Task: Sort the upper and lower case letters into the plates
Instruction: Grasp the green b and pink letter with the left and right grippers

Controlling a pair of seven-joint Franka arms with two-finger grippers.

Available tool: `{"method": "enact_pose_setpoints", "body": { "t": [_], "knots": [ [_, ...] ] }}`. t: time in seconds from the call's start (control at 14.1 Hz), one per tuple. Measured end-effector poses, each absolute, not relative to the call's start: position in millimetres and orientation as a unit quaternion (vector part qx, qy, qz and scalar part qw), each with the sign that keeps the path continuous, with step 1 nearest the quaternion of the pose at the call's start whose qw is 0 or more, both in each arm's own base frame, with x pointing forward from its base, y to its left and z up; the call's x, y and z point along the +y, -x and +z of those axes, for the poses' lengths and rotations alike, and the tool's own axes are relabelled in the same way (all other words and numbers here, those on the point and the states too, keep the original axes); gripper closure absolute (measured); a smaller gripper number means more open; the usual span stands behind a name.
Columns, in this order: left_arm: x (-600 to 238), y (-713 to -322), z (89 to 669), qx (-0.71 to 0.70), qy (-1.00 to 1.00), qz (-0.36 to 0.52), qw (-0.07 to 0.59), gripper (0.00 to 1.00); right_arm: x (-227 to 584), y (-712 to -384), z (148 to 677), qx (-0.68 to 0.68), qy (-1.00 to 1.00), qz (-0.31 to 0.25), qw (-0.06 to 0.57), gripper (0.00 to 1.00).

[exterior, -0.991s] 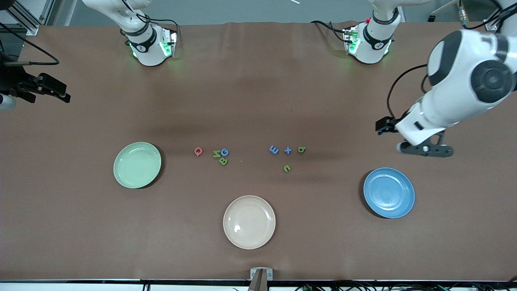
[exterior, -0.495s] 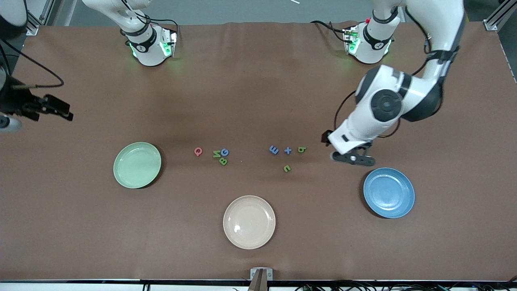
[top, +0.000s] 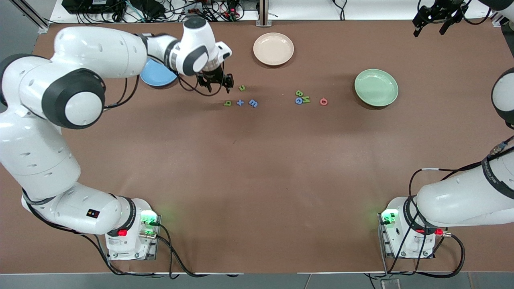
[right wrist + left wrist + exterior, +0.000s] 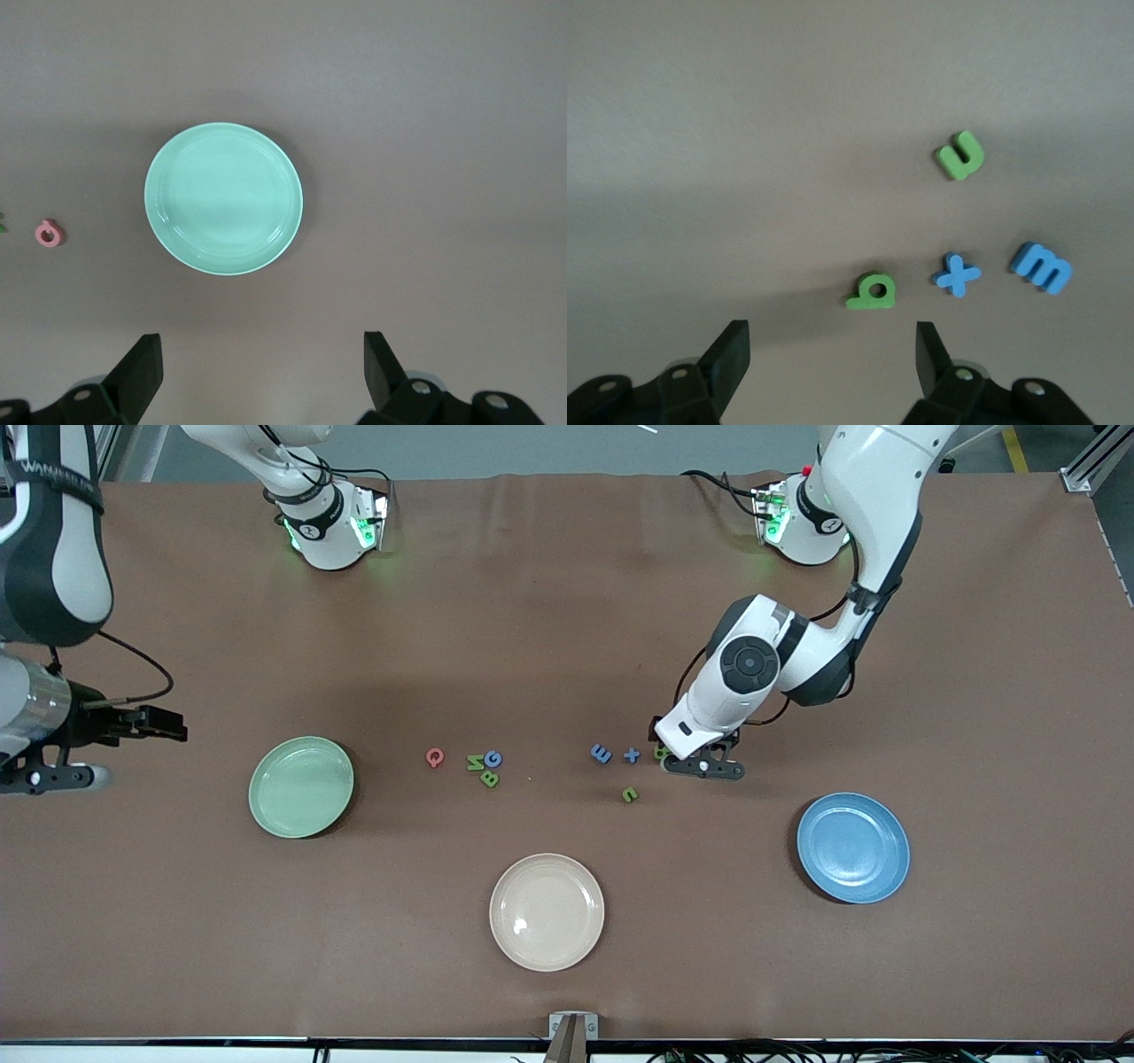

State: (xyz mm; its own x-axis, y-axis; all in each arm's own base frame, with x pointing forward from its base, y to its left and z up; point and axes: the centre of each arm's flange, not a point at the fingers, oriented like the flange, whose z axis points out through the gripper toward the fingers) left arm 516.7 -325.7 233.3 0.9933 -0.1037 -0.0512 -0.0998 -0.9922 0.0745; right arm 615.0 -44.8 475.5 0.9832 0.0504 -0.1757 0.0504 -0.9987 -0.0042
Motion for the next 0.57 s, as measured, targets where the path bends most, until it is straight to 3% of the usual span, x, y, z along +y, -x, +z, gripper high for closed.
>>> {"method": "enact_pose_setpoints", "body": {
  "t": [0.28,0.35,0.57],
  "knots": [
    [-334,-506,204,-0.029,-0.999,-0.030,0.018,0.26,-17,-619,448,-0.064,-0.992,-0.091,-0.059,0.00],
    [-334,-505,199,-0.023,-0.999,-0.031,0.015,0.32,-6,-619,434,-0.075,-0.991,-0.086,-0.063,0.00],
    [-337,-506,193,-0.017,-0.999,-0.031,0.016,0.33,46,-610,384,-0.108,-0.989,-0.079,-0.056,0.00]
  ]
}}
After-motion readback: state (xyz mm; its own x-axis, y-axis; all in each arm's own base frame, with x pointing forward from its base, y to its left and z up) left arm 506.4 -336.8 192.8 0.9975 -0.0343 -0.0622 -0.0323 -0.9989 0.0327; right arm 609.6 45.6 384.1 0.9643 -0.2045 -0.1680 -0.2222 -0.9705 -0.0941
